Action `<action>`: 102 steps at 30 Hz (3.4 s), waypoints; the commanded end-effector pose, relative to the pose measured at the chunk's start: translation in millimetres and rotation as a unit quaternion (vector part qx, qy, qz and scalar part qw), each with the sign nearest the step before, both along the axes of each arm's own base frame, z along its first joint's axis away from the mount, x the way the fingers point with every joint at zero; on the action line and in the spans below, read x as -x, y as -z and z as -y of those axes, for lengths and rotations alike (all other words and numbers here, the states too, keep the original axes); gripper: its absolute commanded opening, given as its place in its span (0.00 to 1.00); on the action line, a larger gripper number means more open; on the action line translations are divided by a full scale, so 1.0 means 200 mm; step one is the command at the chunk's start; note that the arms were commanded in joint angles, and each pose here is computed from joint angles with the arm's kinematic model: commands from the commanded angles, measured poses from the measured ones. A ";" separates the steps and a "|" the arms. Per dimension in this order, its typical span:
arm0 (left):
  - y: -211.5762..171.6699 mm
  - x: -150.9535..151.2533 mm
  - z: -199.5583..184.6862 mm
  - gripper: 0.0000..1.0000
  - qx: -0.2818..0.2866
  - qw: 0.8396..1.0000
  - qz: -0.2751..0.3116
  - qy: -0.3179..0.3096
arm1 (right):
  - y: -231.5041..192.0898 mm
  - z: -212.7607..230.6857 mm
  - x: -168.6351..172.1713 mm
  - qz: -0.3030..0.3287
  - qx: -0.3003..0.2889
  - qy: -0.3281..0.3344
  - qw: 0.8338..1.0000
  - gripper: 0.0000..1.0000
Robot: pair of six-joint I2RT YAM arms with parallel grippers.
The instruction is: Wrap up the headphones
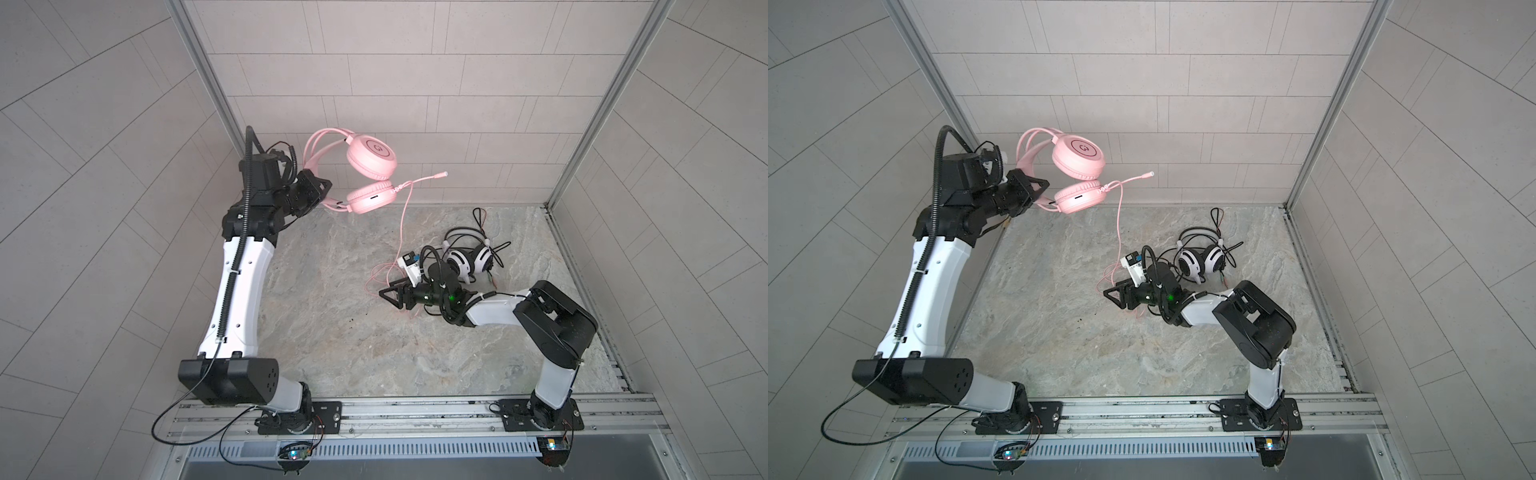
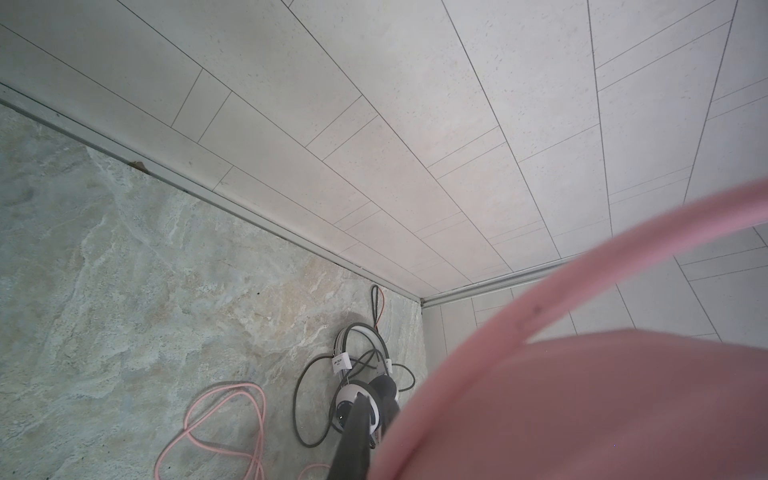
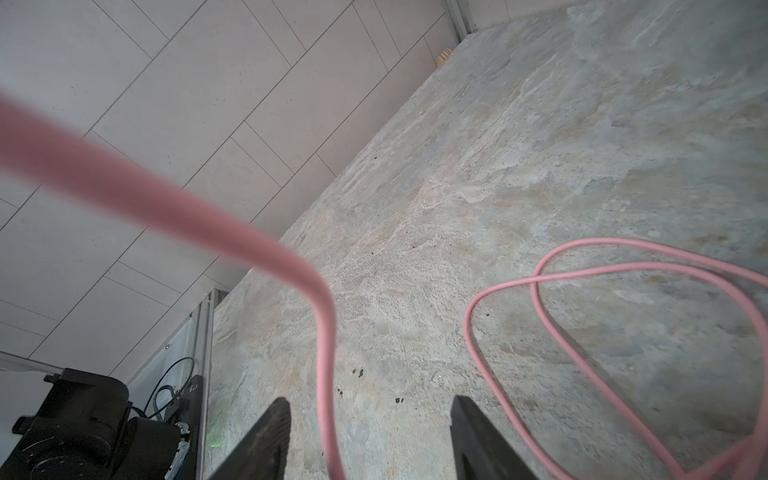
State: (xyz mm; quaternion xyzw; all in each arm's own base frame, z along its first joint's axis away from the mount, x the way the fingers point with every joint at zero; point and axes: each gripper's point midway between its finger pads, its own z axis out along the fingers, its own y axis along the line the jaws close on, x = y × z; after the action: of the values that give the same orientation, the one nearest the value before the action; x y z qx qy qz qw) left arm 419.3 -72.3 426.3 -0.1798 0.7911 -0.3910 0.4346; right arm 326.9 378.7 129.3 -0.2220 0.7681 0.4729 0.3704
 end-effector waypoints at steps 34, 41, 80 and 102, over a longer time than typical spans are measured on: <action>0.37 -0.05 -0.58 0.00 0.025 0.941 -0.002 -0.337 | 0.00 -0.04 0.17 0.154 0.309 -0.021 0.938 0.00; 0.71 -0.01 -0.49 0.00 -0.031 0.953 -0.070 -0.294 | -0.26 -0.01 0.28 0.194 0.405 -0.083 0.890 0.00; 1.04 0.48 -0.16 0.00 -0.319 0.932 -0.173 0.023 | -0.92 0.52 0.15 0.174 0.521 -0.019 0.835 0.00; 0.95 0.47 0.06 0.00 -0.206 0.969 -0.080 0.107 | -0.88 0.58 0.00 0.212 0.528 0.069 0.820 0.00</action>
State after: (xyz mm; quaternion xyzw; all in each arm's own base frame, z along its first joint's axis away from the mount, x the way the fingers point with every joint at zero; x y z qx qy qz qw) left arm 320.3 -55.5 219.8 -0.0605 0.9242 -0.1621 0.3406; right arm 309.1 254.9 286.1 -0.4489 0.8270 -0.0879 0.3267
